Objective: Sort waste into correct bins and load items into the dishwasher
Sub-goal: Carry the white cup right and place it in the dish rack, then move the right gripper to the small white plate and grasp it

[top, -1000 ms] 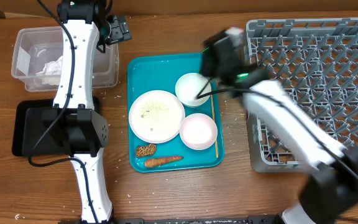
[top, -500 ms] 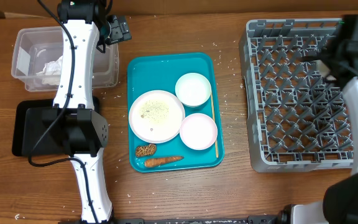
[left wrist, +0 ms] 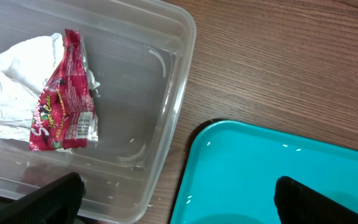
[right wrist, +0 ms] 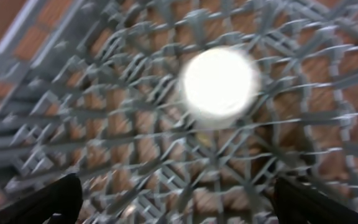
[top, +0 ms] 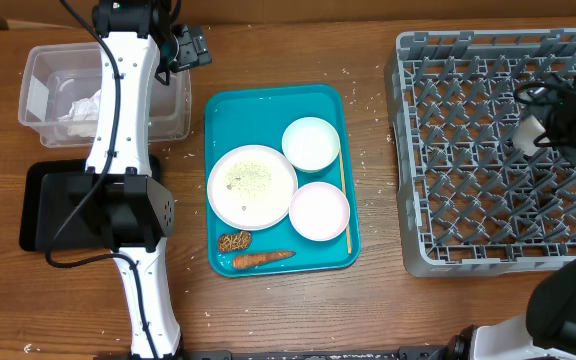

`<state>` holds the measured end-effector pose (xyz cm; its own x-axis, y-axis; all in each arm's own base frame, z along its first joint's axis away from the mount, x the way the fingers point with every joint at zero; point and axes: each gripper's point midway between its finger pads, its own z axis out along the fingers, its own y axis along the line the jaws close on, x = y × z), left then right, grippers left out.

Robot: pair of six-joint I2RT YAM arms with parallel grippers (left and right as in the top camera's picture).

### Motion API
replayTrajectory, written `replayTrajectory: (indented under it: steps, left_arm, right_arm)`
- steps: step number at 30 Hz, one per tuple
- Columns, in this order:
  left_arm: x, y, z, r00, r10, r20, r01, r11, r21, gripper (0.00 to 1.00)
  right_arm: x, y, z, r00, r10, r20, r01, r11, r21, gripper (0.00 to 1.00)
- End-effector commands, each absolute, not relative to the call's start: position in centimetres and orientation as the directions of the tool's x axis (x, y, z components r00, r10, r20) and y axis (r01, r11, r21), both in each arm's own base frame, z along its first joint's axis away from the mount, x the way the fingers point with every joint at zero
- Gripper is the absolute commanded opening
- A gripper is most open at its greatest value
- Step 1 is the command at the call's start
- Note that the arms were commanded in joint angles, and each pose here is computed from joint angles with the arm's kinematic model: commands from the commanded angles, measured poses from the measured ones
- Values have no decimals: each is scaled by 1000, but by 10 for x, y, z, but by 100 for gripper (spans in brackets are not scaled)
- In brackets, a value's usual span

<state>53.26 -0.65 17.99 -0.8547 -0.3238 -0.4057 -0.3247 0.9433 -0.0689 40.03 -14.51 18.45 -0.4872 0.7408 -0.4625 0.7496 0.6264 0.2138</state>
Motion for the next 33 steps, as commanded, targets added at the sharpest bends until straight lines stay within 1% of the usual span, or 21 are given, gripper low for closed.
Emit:
replayTrajectory:
  steps: [1, 3, 4, 6, 8, 10, 13, 17, 19, 25, 28, 32, 33]
  left_arm:
    - [532, -6, 178, -850, -345, -398, -343, 936, -79, 100]
    - [532, -6, 178, -850, -345, -398, -343, 936, -79, 100]
    - [532, -6, 178, -850, -345, -398, -343, 936, -79, 100]
    - [532, -6, 178, -850, -345, -398, -343, 936, -79, 100]
    - [532, -8, 178, -851, -342, -398, -340, 937, -79, 100]
    - [532, -10, 178, -852, -340, -398, -337, 938, -79, 100]
    - [532, -10, 178, -852, -340, -398, -337, 938, -79, 100]
    - [532, -9, 178, -852, -340, -398, -337, 938, -79, 100]
    - [532, -9, 178, -852, -340, -398, -337, 938, -79, 100]
    - [532, -10, 178, -853, -339, -398, -336, 939, -79, 100]
    - [532, -10, 178, -852, -339, -398, -337, 938, -79, 100]
    - [532, -10, 178, -852, -340, -398, -337, 938, -79, 100]
    - [532, -10, 178, -852, -340, -398, -337, 938, -79, 100]
  right_arm:
    - [406, -102, 218, -520, 713, -470, 643, 689, 335, 100]
    - [412, -71, 226, -568, 688, -452, 564, 725, 394, 100]
    - [415, -51, 230, -609, 658, -443, 502, 753, 426, 100]
    - [421, 0, 237, -713, 552, -432, 323, 806, 496, 100]
    - [420, 52, 243, -789, 430, -438, 149, 827, 543, 100]
    - [415, 98, 242, -829, 321, -457, 33, 845, 534, 100]
    - [410, 154, 225, -851, 197, -486, -47, 895, 444, 100]
    - [410, 205, 186, -865, 175, -470, -8, 932, 363, 99]
    - [411, 234, 160, -872, 149, -466, -17, 943, 334, 97]
    - [425, 278, 97, -861, 99, -498, -36, 966, 255, 96]
    - [429, 292, 81, -859, 93, -504, -51, 963, 264, 92]
    - [436, 299, 76, -848, 105, -520, -54, 958, 281, 84]
    - [438, 297, 75, -844, 129, -522, -29, 959, 283, 83]
